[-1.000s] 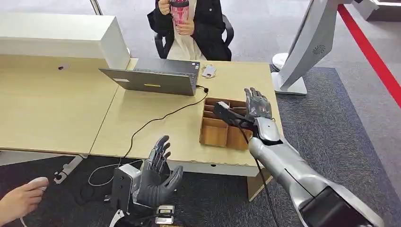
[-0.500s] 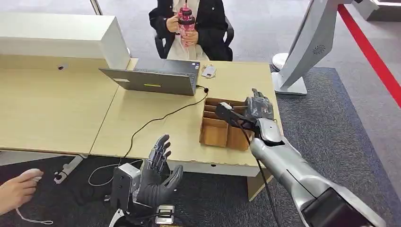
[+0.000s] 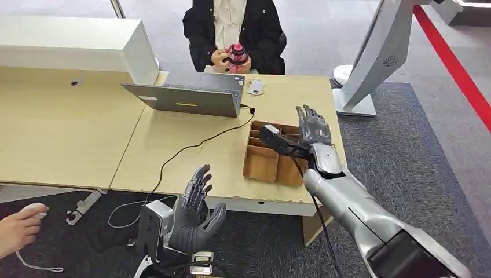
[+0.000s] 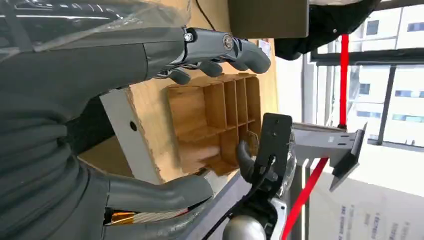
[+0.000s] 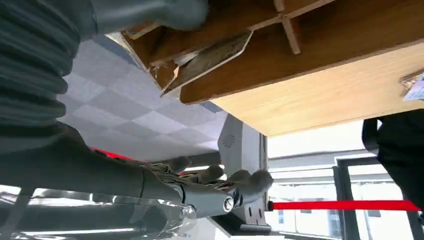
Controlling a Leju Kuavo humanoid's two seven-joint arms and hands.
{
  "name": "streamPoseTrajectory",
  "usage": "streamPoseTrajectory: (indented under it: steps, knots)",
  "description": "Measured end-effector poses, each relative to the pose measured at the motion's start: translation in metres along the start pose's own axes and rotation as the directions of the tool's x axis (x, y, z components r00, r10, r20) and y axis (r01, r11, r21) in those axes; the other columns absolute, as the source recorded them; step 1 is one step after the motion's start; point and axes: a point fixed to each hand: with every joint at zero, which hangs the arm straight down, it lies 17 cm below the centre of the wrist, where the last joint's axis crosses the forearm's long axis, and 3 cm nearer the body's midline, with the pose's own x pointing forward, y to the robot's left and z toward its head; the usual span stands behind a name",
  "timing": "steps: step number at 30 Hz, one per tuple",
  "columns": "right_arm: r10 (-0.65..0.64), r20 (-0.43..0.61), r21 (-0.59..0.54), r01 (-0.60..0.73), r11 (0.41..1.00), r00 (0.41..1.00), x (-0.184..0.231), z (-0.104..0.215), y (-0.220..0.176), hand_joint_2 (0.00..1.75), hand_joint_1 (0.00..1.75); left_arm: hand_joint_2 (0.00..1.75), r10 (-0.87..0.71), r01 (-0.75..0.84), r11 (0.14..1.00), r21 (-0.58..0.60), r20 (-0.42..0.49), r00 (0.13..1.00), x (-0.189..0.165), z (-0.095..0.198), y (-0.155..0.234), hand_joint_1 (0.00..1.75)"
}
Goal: Pass the card to the sensor for recognition and then transmit it.
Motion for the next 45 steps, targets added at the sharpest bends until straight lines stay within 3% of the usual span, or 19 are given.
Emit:
streamPoseTrajectory:
  steps: [13,14,15,45]
  knots:
    - [-0.004,0.035,-0.004,0.005,1.000,0.999,0.017,0.001,-0.002,1.75,0.00,1.75,-0.002,0.002,1.000,0.014,0.009,1.000,0.002,-0.001,0.002,0.00]
    - [-0.005,0.036,-0.004,0.005,1.000,0.999,0.018,0.001,-0.002,1.75,0.37,1.75,-0.002,0.002,1.000,0.013,0.010,1.000,0.002,-0.001,0.002,0.00]
    - [-0.005,0.036,-0.003,0.005,1.000,0.999,0.018,0.001,-0.002,1.75,1.75,1.75,-0.002,0.002,1.000,0.014,0.012,1.000,0.002,-0.001,0.002,0.00]
    - [-0.030,0.030,0.014,0.029,0.999,0.999,0.007,0.000,0.001,1.75,1.75,1.75,-0.011,0.011,1.000,0.008,0.020,1.000,0.004,-0.002,0.001,0.00]
